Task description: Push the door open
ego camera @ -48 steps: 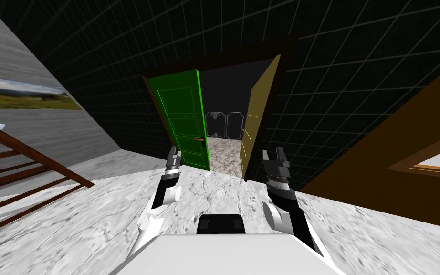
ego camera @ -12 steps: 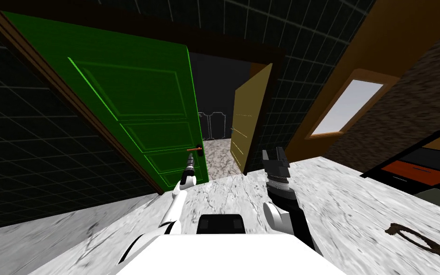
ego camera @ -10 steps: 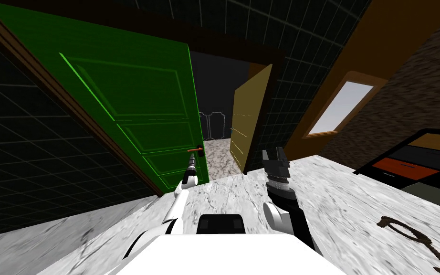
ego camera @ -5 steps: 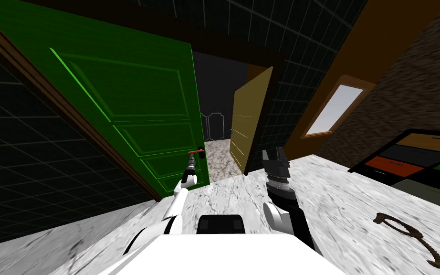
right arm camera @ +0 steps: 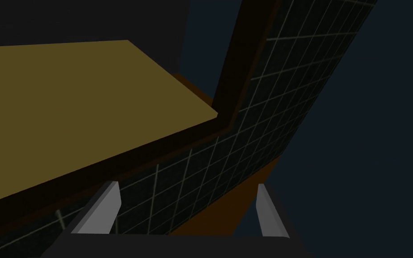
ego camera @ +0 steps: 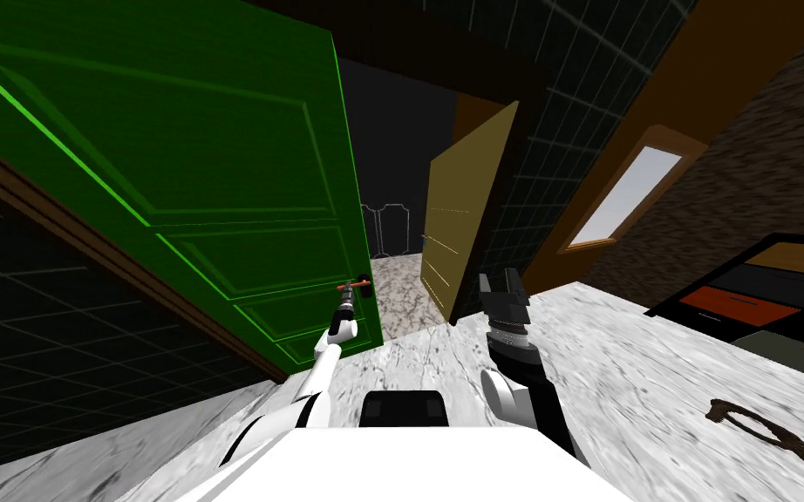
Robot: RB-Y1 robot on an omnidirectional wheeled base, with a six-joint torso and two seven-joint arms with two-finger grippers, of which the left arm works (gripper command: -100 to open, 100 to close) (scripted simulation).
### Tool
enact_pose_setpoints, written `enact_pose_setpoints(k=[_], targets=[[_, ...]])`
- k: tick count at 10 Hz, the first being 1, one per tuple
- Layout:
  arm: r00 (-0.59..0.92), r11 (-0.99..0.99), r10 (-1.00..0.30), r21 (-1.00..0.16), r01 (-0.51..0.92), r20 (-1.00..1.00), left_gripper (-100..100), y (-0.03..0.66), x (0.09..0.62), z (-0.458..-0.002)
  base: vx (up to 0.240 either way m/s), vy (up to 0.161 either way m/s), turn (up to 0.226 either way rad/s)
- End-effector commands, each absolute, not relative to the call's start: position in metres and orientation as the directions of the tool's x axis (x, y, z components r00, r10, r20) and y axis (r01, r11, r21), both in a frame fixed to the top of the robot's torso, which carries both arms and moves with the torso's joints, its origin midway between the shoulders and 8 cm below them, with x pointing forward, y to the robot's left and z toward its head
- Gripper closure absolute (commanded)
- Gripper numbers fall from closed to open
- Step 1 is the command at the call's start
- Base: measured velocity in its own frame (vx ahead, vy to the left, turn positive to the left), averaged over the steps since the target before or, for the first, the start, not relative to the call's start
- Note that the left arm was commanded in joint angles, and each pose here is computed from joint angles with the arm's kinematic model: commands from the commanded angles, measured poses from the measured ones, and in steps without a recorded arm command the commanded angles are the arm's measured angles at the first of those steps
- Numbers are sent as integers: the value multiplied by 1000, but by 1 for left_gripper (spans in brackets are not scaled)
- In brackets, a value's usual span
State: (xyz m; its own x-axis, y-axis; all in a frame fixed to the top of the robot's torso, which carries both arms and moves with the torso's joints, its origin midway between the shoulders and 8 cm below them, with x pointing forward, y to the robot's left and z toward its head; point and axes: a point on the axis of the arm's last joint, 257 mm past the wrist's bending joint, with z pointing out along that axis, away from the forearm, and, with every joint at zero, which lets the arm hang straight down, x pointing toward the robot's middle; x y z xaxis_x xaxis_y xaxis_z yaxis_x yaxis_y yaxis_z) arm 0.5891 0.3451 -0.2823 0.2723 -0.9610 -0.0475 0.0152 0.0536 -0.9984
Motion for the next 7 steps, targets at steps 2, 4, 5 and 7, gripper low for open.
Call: enact_pose_setpoints(k=[2, 4, 5, 7], targets=[[267, 20, -963, -1000, 11, -16, -100, 330, 588, -289, 180, 45, -23], [269, 30, -963, -999, 12, -26, 100, 335, 588, -289, 34, 4, 0], [269, 30, -963, -999, 12, -26, 100, 335, 588, -289, -27, -2, -6], [269, 30, -963, -999, 12, -26, 100, 335, 588, -289, -7, 1, -5]])
